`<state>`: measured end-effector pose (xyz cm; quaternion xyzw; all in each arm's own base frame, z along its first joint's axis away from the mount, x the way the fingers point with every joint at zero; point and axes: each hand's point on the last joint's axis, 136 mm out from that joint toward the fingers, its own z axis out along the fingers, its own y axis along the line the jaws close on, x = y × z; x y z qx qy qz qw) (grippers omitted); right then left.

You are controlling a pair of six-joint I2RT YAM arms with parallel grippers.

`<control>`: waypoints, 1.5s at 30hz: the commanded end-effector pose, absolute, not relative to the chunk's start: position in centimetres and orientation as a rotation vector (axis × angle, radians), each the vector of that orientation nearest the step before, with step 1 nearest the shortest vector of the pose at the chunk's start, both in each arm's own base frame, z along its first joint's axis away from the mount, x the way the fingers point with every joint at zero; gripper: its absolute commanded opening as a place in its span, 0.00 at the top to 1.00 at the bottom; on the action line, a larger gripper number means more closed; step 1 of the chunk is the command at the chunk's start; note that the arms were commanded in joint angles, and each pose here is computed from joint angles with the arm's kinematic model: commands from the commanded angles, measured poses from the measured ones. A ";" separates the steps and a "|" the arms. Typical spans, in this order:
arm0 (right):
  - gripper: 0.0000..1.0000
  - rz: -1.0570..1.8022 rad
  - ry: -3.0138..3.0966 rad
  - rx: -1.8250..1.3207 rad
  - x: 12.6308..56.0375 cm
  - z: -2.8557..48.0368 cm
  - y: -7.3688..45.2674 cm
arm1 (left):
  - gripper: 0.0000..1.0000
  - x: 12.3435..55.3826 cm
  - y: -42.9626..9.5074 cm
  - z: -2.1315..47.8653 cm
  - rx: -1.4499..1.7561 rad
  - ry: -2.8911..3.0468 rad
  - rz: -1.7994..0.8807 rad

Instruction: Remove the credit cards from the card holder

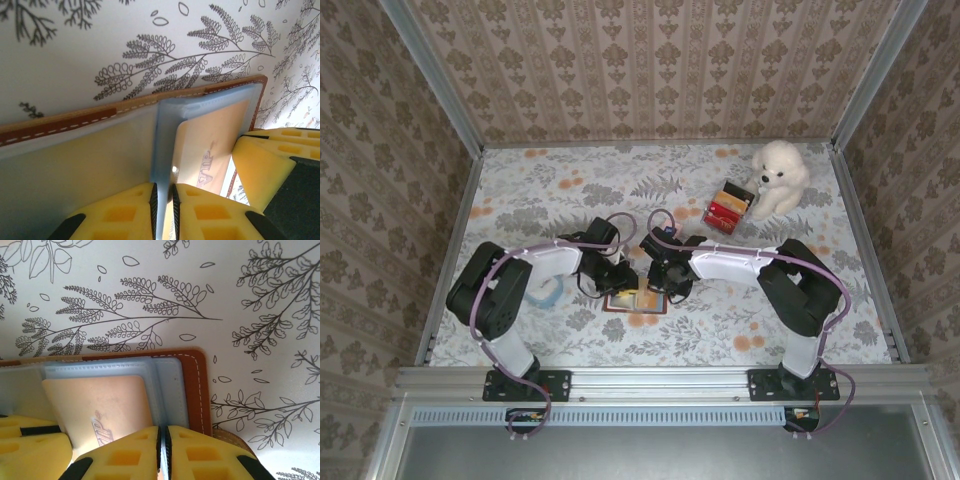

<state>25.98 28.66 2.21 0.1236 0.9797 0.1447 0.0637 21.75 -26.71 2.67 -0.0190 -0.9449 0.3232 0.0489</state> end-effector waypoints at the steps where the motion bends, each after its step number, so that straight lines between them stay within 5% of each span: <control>1: 0.85 0.445 2.997 0.336 25.6 1.2 29.4 | 0.83 21.4 -26.6 2.0 -0.040 -2.848 0.995; 16: 0.85 0.405 3.017 0.332 25.5 0.3 29.1 | 1.00 22.1 -27.0 3.8 -0.001 -2.782 1.196; 37: 0.78 0.623 2.847 0.173 27.8 6.5 31.5 | 1.00 22.4 -23.5 3.4 0.039 -2.861 1.068; 45: 0.75 0.598 2.918 0.130 27.0 4.7 32.2 | 1.00 22.4 -23.4 3.2 0.055 -2.859 1.061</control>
